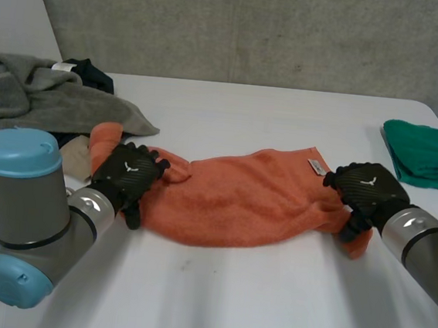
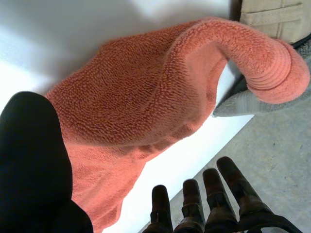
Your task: Fold the laundry.
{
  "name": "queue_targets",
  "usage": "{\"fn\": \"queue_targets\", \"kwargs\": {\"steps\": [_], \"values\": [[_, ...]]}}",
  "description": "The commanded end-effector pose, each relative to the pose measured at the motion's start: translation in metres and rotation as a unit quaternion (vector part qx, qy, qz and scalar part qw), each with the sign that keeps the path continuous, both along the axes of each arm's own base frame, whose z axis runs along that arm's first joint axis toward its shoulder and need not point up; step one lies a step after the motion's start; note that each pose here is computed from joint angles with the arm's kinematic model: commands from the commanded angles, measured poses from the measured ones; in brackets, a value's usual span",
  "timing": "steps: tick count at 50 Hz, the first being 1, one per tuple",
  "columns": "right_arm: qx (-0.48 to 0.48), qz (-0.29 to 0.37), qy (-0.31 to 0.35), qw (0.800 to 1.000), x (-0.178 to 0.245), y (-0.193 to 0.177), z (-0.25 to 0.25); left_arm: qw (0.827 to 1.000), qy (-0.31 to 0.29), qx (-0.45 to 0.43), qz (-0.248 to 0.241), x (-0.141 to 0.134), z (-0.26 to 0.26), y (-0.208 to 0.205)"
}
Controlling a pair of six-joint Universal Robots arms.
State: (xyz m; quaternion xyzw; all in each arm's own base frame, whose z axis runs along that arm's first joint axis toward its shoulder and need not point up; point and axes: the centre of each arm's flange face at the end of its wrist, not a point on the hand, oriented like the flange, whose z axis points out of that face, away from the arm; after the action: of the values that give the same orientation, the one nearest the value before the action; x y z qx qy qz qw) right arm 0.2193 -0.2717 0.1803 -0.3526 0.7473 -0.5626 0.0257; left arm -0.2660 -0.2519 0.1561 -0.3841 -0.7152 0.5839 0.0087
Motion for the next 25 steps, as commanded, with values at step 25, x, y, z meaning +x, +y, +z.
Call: {"fn": "queue_targets", "kwargs": {"steps": [25], "values": [[0.016,0.042,0.054,0.998,0.023,-0.009,-0.045,0.995,0.084,-0.005,0.059,0.036,0.037,-0.094]]}}
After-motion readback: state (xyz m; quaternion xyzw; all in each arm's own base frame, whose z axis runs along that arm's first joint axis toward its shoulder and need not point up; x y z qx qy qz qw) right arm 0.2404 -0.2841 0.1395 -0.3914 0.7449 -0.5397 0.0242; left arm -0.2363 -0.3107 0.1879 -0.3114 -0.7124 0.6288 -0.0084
